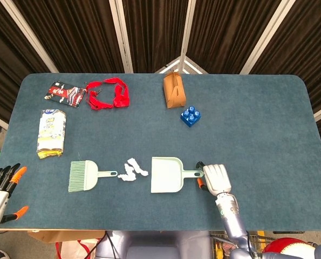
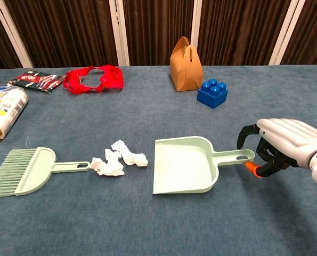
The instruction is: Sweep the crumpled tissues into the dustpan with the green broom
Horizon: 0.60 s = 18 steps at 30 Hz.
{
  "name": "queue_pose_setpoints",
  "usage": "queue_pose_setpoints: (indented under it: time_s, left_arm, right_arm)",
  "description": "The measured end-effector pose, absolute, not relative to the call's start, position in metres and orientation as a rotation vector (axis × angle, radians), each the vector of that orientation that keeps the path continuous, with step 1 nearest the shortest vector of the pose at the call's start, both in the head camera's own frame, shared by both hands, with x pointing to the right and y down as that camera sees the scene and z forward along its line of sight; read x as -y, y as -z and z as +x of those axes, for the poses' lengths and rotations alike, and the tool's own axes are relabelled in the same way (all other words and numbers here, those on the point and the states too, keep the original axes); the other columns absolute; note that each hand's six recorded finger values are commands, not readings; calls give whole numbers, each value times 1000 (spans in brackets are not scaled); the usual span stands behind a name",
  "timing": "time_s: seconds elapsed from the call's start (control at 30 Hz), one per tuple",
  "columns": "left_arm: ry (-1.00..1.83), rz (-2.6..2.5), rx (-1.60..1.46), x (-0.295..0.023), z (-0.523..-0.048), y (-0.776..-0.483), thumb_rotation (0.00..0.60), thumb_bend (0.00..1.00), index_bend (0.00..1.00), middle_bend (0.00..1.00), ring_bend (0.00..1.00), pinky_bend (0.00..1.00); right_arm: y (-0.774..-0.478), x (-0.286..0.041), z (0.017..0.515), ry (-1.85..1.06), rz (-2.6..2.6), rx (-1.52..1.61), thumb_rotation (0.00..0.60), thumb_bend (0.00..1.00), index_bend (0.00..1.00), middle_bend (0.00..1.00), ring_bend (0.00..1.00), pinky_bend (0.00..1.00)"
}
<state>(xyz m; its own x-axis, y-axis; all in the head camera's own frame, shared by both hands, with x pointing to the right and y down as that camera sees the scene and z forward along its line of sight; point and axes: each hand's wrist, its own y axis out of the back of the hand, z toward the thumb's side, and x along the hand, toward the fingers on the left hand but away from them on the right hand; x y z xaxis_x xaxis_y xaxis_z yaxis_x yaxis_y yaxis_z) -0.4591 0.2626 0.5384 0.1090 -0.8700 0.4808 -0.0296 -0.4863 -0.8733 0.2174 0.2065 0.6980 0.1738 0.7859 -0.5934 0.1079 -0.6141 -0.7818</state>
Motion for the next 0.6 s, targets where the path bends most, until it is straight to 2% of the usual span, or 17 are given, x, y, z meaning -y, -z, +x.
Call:
queue_pose_setpoints:
  time_s: [0.2, 0.6]
  left_arm:
    - [1464, -1661, -892, -263, -459, -538, 600, 0, 0, 0, 0, 0]
    - [1466, -1664, -901, -262, -460, -538, 600, 0, 0, 0, 0, 0]
  right_arm:
    - [-696, -207, 216, -1479, -1866, 839, 600, 408, 318, 913, 896, 886]
    - [-698, -213, 207, -1485, -1881, 819, 600, 409, 322, 913, 896, 886]
